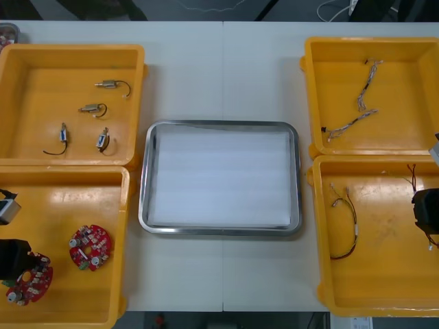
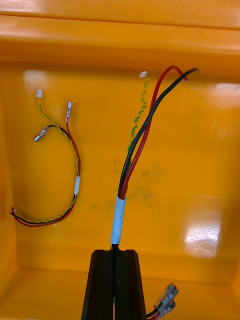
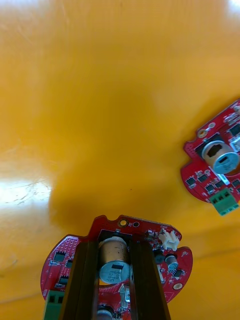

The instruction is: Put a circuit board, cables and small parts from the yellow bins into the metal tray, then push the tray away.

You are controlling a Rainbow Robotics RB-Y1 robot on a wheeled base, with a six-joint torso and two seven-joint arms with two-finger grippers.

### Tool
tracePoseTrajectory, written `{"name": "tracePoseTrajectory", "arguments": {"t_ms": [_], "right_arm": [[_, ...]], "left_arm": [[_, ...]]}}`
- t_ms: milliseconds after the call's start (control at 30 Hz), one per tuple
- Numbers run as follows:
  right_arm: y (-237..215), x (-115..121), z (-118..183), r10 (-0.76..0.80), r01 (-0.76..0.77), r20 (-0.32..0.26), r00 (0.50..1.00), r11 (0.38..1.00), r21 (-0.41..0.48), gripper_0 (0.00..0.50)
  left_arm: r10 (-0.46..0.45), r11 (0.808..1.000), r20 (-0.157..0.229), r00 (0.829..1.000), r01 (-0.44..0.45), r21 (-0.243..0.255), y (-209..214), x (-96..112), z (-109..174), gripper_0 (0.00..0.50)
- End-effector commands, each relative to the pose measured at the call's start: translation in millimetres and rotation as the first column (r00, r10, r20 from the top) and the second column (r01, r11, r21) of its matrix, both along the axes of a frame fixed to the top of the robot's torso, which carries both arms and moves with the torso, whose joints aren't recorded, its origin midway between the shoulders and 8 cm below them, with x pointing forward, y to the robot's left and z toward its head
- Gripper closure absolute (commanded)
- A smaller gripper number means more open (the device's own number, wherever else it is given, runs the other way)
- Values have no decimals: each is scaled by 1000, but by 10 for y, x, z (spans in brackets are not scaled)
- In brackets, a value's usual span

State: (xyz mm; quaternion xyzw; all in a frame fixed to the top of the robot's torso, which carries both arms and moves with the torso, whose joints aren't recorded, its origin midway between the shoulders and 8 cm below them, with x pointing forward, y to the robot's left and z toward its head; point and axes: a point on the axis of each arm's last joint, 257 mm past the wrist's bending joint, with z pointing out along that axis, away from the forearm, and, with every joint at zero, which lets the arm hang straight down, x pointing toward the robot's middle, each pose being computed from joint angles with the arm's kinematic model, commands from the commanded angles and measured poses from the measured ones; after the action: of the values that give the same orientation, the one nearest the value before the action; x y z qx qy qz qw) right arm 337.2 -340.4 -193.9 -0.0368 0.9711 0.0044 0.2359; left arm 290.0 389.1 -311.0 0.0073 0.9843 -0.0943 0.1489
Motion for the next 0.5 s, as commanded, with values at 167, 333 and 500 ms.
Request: {"name": "tracePoseTrajectory", "arguments": {"t_ms": [167, 333, 500], "right_arm": [[-76, -5, 447, 132, -126, 47, 990, 985, -121, 500], [7, -73, 546, 197, -189, 43, 980, 971, -144, 500], [92, -134, 619, 255, -245, 41, 966, 955, -169, 500]], "left_arm": [[-169, 980, 54, 984, 162, 116, 44, 325, 671, 497], [-202, 970, 45, 978, 193, 145, -18, 422, 889, 499], [-231, 960, 27, 973, 223, 171, -66, 482, 1101, 499]]}}
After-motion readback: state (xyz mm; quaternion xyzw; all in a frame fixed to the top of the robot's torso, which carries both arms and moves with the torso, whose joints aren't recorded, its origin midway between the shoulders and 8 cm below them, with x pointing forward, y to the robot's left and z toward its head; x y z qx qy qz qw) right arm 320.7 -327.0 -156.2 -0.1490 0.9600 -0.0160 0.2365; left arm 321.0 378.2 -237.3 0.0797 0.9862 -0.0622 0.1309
